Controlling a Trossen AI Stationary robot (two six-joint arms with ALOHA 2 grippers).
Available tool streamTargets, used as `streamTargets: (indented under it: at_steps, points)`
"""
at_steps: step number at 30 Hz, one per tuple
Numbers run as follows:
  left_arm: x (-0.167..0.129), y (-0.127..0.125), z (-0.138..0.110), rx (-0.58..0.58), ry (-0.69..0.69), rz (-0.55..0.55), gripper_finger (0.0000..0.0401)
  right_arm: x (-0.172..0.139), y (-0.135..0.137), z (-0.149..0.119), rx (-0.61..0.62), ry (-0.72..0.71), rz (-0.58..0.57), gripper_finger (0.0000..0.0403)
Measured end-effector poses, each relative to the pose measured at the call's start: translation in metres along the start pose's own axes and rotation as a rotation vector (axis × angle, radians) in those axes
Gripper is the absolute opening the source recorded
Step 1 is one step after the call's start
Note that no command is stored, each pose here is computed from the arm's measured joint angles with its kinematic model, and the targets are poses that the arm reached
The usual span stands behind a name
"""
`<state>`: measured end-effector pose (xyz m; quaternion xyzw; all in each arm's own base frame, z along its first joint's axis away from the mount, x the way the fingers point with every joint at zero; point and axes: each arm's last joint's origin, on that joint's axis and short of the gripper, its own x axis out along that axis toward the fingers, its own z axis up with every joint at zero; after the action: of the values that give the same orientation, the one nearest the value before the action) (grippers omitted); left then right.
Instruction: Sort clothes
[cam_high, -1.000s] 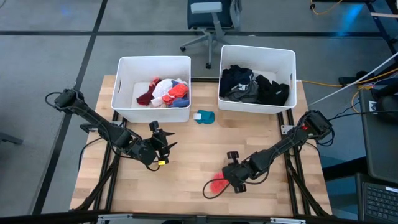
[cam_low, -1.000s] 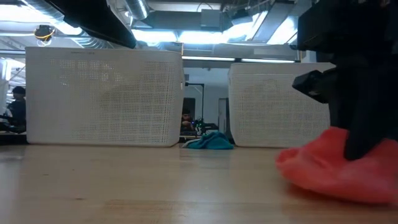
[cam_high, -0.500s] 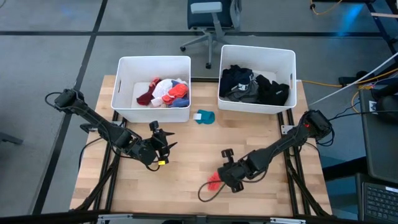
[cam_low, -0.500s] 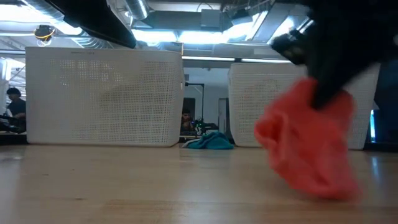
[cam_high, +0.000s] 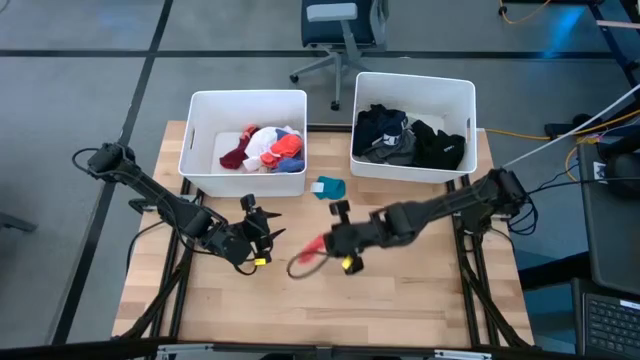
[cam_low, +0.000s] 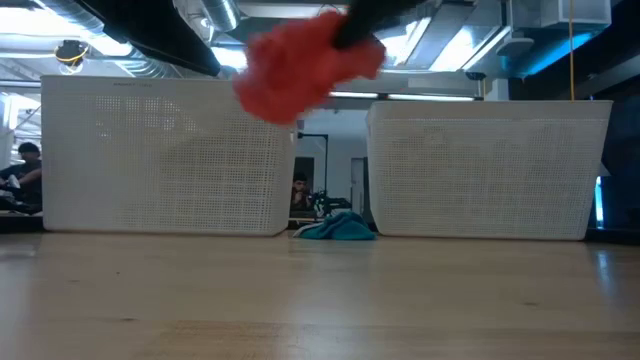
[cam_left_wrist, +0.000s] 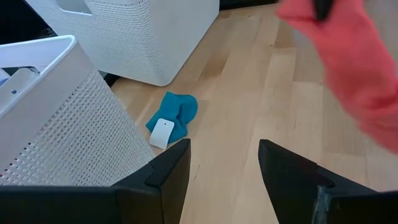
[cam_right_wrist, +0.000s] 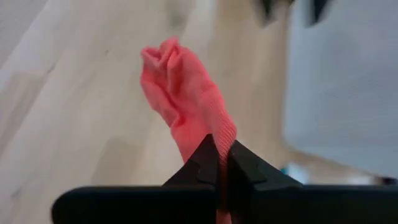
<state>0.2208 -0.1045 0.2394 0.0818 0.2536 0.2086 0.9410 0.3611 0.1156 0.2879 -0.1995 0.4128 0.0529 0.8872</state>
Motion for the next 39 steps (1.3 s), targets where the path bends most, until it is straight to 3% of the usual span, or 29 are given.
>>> streamTargets:
  at_steps: [12,26,32,39]
  points:
    - [0.0,0.0,0.0,0.001,0.001,0.0,0.018,-0.032,-0.103,0.035,0.033,-0.198,-0.252,0.001]
    - [0.0,0.0,0.0,0.001,0.0,0.0,0.018,-0.045,-0.199,0.031,0.155,-0.537,-0.435,0.0018]
    - [0.0,0.0,0.001,0.01,-0.008,-0.003,0.018,-0.026,-0.225,0.022,0.188,-0.565,-0.494,0.0019]
    - [0.0,0.0,0.001,0.014,-0.007,-0.002,0.018,0.021,-0.244,0.002,0.238,-0.468,-0.487,0.0019]
